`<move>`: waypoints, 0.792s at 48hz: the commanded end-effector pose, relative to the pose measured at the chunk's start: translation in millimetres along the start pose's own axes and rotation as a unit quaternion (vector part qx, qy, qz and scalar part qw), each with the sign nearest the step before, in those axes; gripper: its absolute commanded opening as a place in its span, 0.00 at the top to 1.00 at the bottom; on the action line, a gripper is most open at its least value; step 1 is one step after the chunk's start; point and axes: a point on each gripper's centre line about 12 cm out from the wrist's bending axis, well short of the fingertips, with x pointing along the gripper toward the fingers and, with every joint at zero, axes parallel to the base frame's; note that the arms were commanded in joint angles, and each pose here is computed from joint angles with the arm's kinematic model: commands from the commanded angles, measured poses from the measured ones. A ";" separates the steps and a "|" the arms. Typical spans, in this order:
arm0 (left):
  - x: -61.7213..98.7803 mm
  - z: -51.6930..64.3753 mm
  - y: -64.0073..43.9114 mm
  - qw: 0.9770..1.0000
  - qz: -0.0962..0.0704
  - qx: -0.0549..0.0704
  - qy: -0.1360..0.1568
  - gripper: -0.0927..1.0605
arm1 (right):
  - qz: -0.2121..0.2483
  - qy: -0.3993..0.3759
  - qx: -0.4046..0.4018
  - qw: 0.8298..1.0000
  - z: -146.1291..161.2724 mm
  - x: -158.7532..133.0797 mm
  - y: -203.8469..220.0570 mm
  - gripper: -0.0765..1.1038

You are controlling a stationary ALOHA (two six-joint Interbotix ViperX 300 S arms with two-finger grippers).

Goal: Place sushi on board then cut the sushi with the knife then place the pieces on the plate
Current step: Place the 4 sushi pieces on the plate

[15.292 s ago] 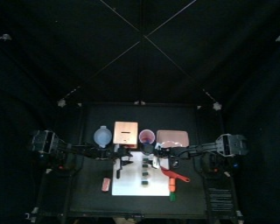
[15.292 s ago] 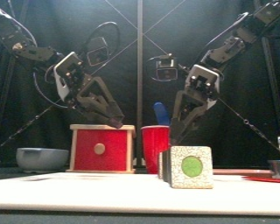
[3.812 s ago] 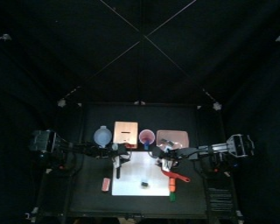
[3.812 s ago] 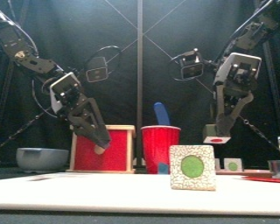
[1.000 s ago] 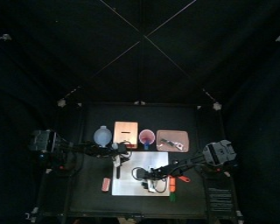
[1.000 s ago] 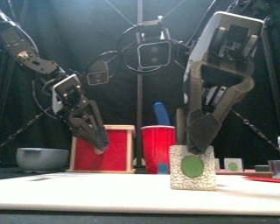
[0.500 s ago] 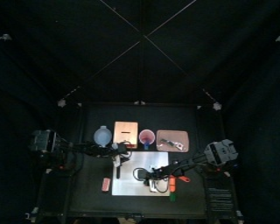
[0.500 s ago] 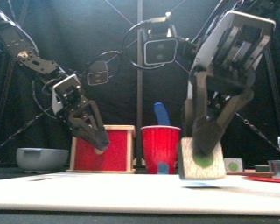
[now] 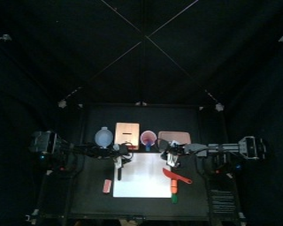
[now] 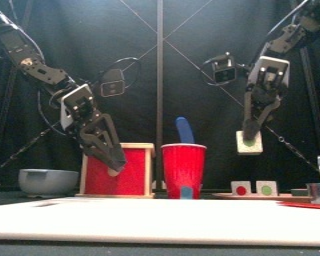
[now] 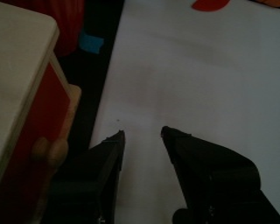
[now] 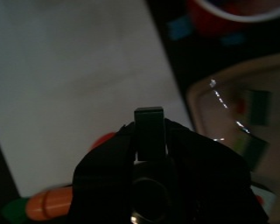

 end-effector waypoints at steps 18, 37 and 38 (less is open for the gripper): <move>-0.3 11.9 -0.1 1.000 -0.001 0.000 -0.017 0.24 | -0.149 0.022 0.058 0.987 -36.4 -19.1 -106.4 0.41; -1.8 31.5 -4.4 0.999 -0.007 0.014 -0.043 0.24 | -0.155 0.034 0.078 0.984 -56.9 2.8 -121.4 0.20; -1.3 32.4 -4.6 0.999 -0.008 0.015 -0.043 0.24 | -0.156 0.031 0.079 0.984 -56.3 2.6 -122.2 0.19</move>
